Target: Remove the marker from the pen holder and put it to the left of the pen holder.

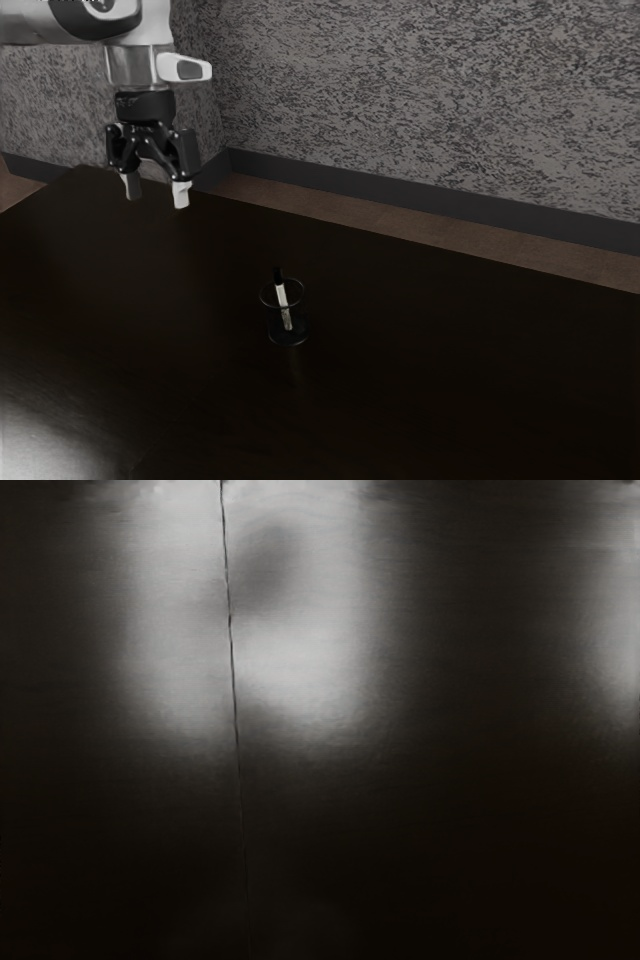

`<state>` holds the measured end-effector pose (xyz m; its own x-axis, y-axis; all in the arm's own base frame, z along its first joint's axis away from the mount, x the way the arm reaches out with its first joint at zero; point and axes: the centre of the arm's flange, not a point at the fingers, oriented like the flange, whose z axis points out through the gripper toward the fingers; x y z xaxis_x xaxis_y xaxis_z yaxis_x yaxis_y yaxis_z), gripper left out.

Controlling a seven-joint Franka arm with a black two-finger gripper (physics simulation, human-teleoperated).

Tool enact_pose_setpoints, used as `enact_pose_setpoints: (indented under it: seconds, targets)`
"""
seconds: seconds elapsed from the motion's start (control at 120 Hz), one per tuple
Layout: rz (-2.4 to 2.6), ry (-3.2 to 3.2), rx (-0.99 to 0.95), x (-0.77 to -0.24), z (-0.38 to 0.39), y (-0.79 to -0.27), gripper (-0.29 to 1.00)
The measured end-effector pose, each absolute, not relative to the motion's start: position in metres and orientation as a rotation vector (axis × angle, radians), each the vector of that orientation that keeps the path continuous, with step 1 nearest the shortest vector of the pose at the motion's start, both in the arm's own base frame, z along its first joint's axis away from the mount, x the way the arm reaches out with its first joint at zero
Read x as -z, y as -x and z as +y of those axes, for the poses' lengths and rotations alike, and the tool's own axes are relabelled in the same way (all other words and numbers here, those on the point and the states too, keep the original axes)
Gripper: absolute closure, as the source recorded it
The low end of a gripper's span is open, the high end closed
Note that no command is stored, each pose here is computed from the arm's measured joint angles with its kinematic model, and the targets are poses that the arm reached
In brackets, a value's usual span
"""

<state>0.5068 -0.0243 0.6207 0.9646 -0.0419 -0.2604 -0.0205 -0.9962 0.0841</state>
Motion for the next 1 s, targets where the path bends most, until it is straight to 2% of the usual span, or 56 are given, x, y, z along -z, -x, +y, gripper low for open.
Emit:
enact_pose_setpoints:
  seconds: [0.142, 0.35, 0.425, 0.525, 0.792, 1.0]
  targets:
    - [-0.010, -3.052, 0.271, -0.613, -0.010, -0.528, 0.00]
    - [0.202, -2.966, 0.538, -0.469, 0.065, -0.591, 0.00]
    - [0.220, -2.944, 0.577, -0.435, 0.073, -0.612, 0.00]
    - [0.162, -2.945, 0.557, -0.418, 0.053, -0.641, 0.00]
    - [0.017, -2.904, 0.576, -0.385, -0.024, -0.668, 0.00]
    - [0.089, -2.784, 0.594, -0.365, -0.020, -0.676, 0.00]
